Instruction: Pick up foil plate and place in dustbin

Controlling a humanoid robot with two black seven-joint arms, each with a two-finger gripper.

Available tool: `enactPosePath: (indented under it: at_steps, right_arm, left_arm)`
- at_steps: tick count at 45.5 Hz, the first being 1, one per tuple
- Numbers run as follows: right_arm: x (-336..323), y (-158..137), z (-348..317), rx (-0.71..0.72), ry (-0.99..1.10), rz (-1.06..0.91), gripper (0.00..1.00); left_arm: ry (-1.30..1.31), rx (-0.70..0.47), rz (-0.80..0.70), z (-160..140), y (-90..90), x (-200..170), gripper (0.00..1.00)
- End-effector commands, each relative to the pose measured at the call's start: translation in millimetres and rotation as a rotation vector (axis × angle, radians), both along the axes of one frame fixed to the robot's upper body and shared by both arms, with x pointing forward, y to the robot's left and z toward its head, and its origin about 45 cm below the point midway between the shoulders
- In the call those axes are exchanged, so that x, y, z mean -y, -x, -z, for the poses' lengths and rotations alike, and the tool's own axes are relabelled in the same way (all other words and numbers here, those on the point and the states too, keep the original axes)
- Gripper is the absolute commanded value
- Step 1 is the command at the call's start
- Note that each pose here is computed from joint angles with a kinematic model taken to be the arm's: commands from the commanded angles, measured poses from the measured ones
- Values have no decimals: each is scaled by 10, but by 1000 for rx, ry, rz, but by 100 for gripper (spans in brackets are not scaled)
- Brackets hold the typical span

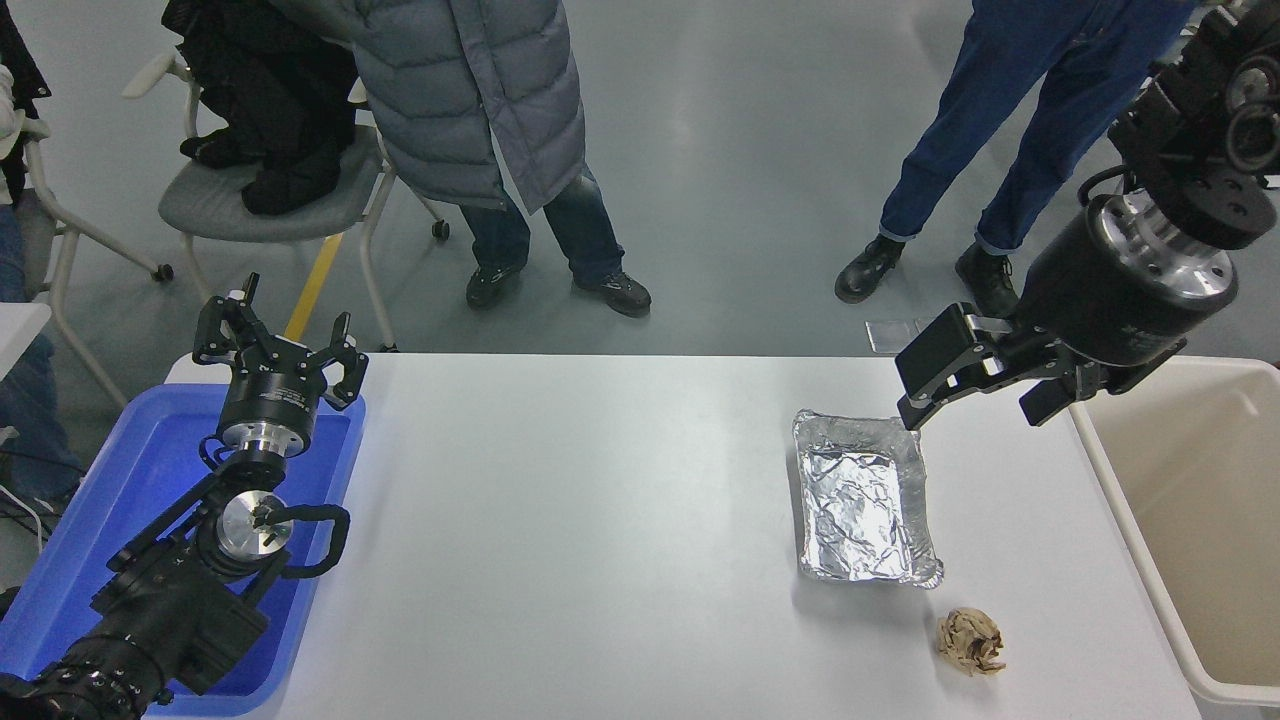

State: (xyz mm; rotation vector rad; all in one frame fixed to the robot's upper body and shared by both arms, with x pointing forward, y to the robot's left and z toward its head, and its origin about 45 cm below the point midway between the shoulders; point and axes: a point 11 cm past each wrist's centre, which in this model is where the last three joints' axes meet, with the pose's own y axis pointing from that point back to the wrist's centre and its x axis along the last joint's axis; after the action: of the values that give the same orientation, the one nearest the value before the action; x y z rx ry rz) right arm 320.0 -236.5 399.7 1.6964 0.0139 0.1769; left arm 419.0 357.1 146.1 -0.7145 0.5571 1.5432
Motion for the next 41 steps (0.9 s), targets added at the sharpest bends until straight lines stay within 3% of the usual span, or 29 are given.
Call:
enactPosePath:
  at_steps: [1,17,41]
  right_arm:
    - [104,-47,155,-7,14,1,100]
    - [374,-442,714,182,59,-45,100]
    - [679,-733,1940,219,59,-13,100]
  left_arm:
    - [-1,0,0,-1,0,-2,99]
    - [-1,-1,-1,0,0,-3,99]
    - [1,-1,-1,6,4,1,99]
